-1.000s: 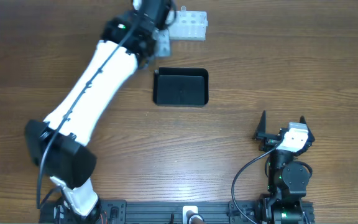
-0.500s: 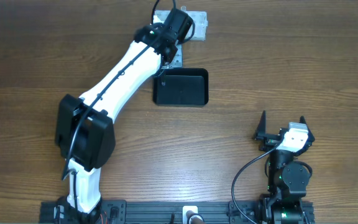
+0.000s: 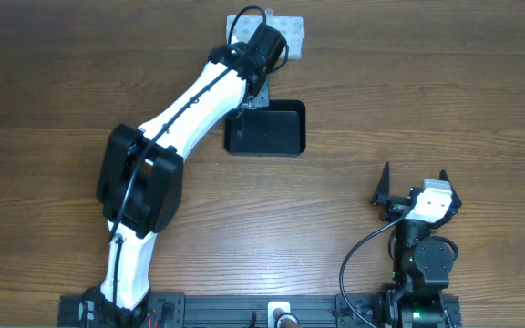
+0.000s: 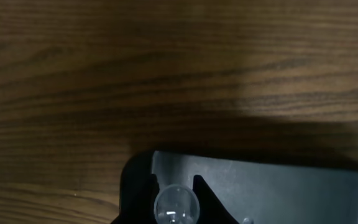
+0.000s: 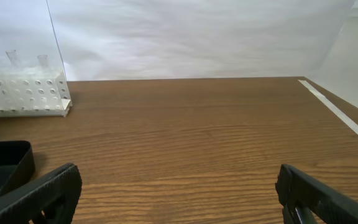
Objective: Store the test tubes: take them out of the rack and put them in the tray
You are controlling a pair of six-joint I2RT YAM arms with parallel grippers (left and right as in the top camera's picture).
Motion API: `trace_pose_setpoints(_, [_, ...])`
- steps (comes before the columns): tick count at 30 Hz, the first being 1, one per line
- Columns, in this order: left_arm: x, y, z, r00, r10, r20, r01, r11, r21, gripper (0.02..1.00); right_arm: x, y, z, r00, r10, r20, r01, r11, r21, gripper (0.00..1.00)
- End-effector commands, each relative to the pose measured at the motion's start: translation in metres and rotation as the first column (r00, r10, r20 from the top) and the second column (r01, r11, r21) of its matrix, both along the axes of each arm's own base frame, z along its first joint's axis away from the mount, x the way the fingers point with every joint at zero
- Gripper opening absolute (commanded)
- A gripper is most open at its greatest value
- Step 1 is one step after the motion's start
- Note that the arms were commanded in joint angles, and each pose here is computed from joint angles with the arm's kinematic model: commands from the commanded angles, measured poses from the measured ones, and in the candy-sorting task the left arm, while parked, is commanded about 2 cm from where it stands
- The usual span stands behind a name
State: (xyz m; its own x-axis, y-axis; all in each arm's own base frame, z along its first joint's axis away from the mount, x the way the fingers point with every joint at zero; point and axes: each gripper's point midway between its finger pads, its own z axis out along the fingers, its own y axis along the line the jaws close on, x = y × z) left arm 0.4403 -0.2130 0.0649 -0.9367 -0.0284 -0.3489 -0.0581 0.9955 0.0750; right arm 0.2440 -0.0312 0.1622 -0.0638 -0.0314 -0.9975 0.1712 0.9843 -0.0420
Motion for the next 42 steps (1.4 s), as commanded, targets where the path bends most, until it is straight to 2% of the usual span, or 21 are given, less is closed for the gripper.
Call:
trace_pose_setpoints(1, [-0.006,0.003,-0.007,0.999,0.008,-0.044,-0.009,1.0,-0.01,0.2,0.0,0.001,-0.002,1.0,0.006,0.0,-0.006,1.0,0.002,0.991])
trace_pose_setpoints(5, [-0.012,0.006,-0.006,0.997,0.035,-0.065,-0.036,0.999,-0.008,0.231,0.0,0.001,-0.002,1.0,0.006,0.0,-0.006,1.0,0.002,0.993])
trace_pose_setpoints(7, [-0.011,0.006,0.002,0.998,0.038,-0.047,-0.039,0.999,-0.018,0.314,0.0,0.001,-0.002,1.0,0.006,0.0,-0.006,1.0,0.002,0.991])
trace_pose_setpoints(9, [-0.006,0.006,0.016,0.999,0.042,-0.012,-0.042,0.998,-0.04,0.332,0.0,0.001,-0.002,1.0,0.006,0.0,-0.006,1.0,0.002,0.993])
trace_pose_setpoints(14, [0.027,-0.004,0.072,0.98,0.055,0.191,-0.039,0.995,-0.087,0.343,0.0,0.001,-0.002,1.0,0.006,0.0,-0.006,1.0,0.002,0.991])
trace_pose_setpoints(19, [0.059,-0.015,0.124,0.926,0.042,0.376,-0.016,0.997,-0.072,0.448,0.0,0.001,-0.002,1.0,0.006,0.0,-0.006,1.0,0.002,0.991])
trace_pose_setpoints(21, [0.07,-0.02,0.133,0.905,0.038,0.424,-0.004,0.997,-0.081,0.542,0.0,0.001,-0.002,1.0,0.006,0.0,-0.006,1.0,0.002,0.993])
trace_pose_setpoints(25, [0.095,-0.023,0.13,0.876,0.062,0.478,-0.012,0.994,-0.108,0.608,0.0,0.001,-0.002,1.0,0.006,0.0,-0.006,1.0,0.002,0.993])
trace_pose_setpoints(28, [0.11,-0.031,0.121,0.866,0.026,0.5,0.019,0.996,-0.086,0.63,0.0,0.001,-0.002,1.0,0.006,0.0,-0.006,1.0,0.002,0.991])
trace_pose_setpoints(35, [0.145,-0.036,0.092,0.849,0.029,0.528,0.018,0.996,-0.084,0.643,0.0,0.001,-0.002,1.0,0.006,0.0,-0.006,1.0,0.002,0.993])
trace_pose_setpoints(42, [0.162,-0.037,0.076,0.837,0.022,0.547,0.028,0.996,-0.084,0.643,0.0,0.001,-0.002,1.0,0.006,0.0,-0.006,1.0,0.002,0.993])
